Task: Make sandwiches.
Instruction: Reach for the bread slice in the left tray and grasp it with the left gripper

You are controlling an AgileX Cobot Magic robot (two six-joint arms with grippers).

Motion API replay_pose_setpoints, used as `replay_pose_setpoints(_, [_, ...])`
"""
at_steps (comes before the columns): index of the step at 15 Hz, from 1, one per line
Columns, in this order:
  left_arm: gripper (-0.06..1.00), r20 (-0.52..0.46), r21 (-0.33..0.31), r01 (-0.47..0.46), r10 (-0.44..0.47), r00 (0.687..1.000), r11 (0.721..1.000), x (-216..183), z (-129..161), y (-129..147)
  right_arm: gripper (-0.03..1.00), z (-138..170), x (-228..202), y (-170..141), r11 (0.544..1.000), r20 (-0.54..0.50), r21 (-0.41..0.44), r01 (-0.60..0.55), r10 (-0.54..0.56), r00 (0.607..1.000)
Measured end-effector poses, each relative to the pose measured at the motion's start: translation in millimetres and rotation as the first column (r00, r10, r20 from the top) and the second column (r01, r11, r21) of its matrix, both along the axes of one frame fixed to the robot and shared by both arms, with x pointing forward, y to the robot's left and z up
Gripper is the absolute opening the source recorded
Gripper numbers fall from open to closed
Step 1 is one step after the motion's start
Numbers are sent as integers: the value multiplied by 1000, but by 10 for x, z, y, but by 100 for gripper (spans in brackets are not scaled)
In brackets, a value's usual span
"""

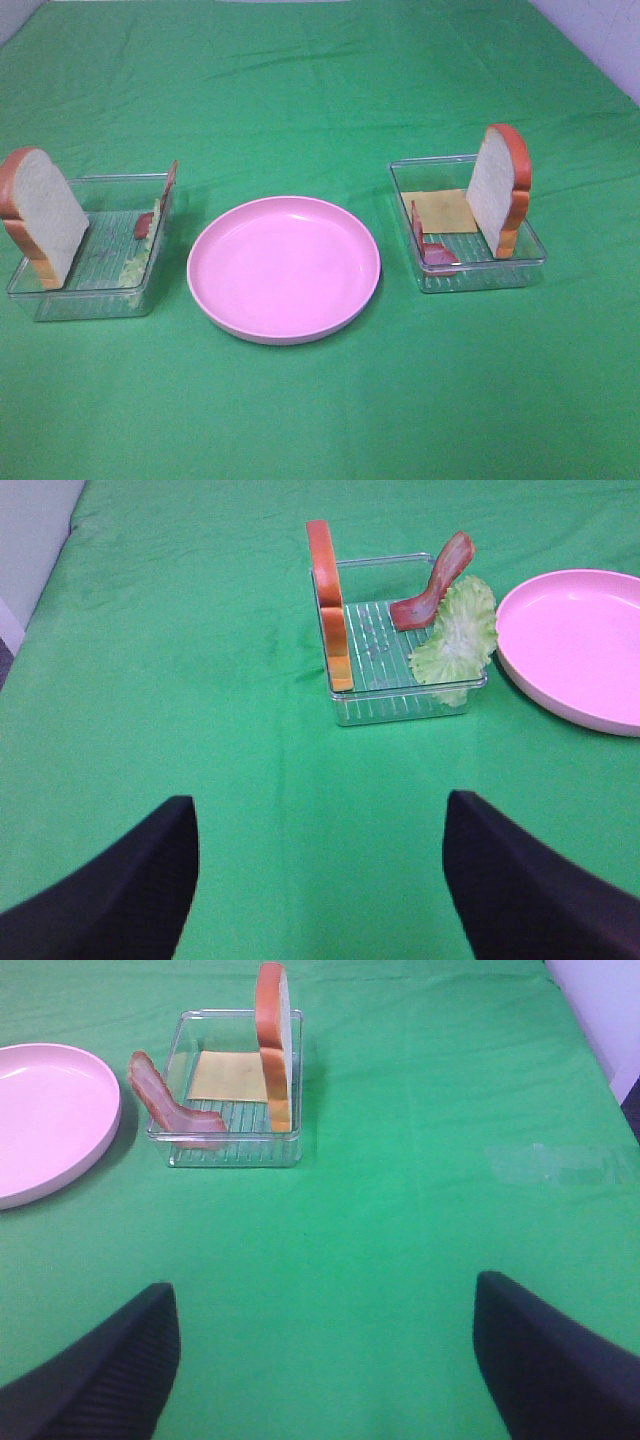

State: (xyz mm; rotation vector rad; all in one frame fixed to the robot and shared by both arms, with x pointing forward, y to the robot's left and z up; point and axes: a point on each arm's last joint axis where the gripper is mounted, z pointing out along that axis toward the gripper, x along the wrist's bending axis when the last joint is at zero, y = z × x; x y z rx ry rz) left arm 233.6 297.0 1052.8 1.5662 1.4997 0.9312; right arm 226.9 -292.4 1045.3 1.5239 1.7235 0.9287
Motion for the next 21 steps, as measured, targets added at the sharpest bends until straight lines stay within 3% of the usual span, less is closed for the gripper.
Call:
replay_pose_setpoints(5, [67,-13,-1,-2,2,1000,1000,112,141,2,76,0,0,0,1000,0,0,0,0,1000])
replay_pose_setpoints(8, [70,-117,-36,-27,23,993,999,647,456,10,76,0,0,0,1000,0,0,0,0,1000])
replay_pose_setpoints(11, [70,-219,-37,-35,26,975,999,1145,585,16,76,0,0,0,1000,0,0,0,0,1000])
replay_pose_setpoints(14, [70,-360,-34,-40,25,933,999,1837,655,23,76,0,0,0,1000,0,0,0,0,1000])
replay_pose_setpoints(16, [70,-503,-29,-43,23,864,999,2418,523,27,76,0,0,0,1000,0,0,0,0,1000])
replay_pose_setpoints(21, [78,-634,-31,-39,10,773,999,3253,173,3,76,0,0,0,1000,0,0,0,0,1000])
